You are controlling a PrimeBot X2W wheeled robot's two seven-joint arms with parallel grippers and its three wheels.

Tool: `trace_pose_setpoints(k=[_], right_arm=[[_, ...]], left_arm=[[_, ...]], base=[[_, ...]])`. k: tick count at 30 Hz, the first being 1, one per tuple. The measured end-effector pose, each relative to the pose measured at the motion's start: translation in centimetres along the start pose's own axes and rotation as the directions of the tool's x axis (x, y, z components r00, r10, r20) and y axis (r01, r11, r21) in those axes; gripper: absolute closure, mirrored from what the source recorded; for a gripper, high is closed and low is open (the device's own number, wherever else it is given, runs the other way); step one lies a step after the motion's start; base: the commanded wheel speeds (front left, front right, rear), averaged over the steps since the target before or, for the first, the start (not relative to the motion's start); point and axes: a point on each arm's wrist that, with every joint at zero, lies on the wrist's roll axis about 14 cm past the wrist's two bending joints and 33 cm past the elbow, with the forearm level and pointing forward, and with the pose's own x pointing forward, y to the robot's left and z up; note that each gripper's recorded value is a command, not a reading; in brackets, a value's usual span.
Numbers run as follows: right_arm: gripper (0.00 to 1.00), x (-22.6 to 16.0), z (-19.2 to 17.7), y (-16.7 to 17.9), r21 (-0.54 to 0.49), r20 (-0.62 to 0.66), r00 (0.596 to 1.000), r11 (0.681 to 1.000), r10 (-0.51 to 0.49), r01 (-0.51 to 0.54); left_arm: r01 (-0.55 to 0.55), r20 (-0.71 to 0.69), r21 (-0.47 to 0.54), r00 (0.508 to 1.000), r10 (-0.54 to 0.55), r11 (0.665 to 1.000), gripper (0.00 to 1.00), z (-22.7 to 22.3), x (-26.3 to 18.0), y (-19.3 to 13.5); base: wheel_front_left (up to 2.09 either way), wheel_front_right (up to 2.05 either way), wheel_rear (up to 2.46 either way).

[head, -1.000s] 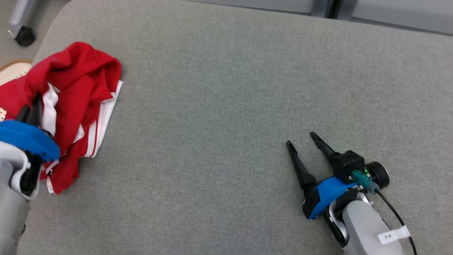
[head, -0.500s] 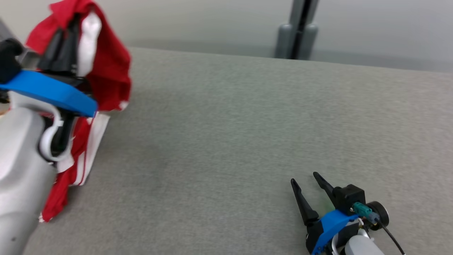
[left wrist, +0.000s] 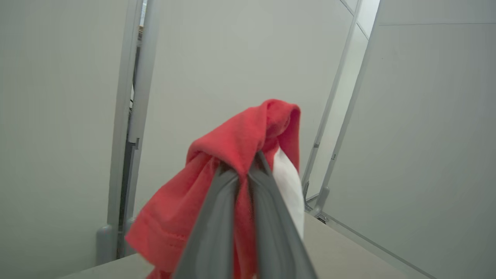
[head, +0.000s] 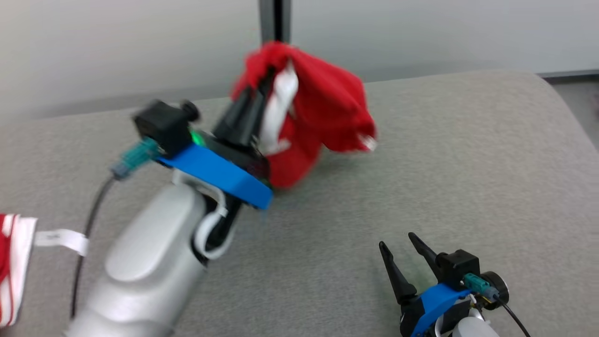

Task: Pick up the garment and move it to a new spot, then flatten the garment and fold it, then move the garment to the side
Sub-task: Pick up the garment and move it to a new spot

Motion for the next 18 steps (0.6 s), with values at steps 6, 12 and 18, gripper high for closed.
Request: trace_pose_setpoints(k=[6, 12, 18], right_arm=[[0.0, -1.7, 0.4, -1.8, 0.017, 0.021, 0.998, 0.998, -0.065, 0.065], [0.0, -1.8, 0.5, -2.0, 0.042, 0.029, 0.997, 0.996, -0.076, 0.075], [0.0, -1.3, 1.1, -0.9, 0.043, 0.05, 0.998, 0.998, -0.043, 0.041]], left_arm=[[0.05, -0.139, -0.077, 0.989, -0.06, 0.996, 1.0, -6.3, -0.3, -3.9], [-0.108, -0.26, -0.057, 0.962, 0.09, 0.992, 0.0, -10.5, -3.9, 0.1], [-0.323, -0.242, 0.033, 0.915, 0.321, 0.946, 0.0, -9.4, -9.6, 6.3]], base=[[0.0, 0.0, 0.0], [0.0, 0.0, 0.0], [0.0, 0.0, 0.0]])
